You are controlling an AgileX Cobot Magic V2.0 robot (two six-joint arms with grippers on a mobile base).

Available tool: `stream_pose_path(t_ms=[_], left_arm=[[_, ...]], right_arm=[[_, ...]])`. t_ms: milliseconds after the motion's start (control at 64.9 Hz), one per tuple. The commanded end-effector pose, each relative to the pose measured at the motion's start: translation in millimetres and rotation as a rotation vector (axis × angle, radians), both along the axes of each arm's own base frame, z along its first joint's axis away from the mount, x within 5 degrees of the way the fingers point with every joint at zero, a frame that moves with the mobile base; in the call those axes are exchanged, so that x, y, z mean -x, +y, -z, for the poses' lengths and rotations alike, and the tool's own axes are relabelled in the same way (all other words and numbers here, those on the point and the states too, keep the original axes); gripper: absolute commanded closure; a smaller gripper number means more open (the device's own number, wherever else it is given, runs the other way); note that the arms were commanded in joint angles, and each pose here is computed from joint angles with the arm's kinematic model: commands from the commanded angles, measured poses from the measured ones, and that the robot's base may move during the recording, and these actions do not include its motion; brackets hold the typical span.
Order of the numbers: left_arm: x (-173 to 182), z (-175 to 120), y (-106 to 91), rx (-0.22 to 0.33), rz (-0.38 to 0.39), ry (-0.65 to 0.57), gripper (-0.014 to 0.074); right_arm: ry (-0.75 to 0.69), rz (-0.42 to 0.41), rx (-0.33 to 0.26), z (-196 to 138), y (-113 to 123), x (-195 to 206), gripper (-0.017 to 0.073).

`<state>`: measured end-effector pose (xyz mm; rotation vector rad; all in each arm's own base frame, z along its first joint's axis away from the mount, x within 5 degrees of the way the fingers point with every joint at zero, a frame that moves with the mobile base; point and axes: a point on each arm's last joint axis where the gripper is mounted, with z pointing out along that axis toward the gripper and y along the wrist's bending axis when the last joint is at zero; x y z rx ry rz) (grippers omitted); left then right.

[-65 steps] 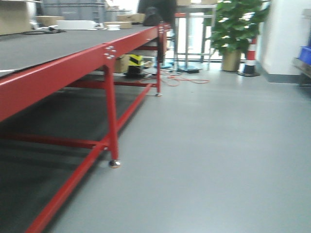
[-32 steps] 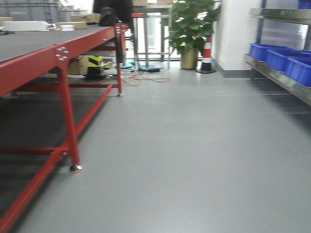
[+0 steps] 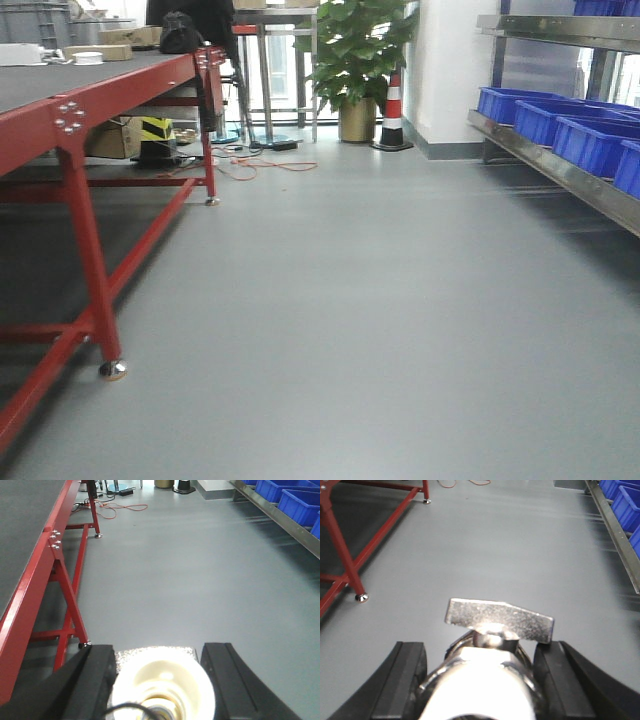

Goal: Place valve from conveyor to right shelf box
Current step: 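Drive the base away from the conveyor toward the blue-bin shelf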

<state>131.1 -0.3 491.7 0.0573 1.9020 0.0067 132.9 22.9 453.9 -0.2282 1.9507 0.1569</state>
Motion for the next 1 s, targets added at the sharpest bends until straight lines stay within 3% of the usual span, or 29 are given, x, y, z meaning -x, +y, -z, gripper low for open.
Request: stream_pose_path(t_ms=[0,987], left_arm=[[1.2,-7.1,-0.9,0.01,0.003,-0.067,0.0705],[0.5,-6.8,-0.8,0.01,0.003,-0.065,0.0705]], right_arm=[[-0.085,0.015,-0.009,-9.3,-1.2,1.4,0.0712],[-0.085,0.015,-0.009,-9.3,-1.2,1.4,0.0712]])
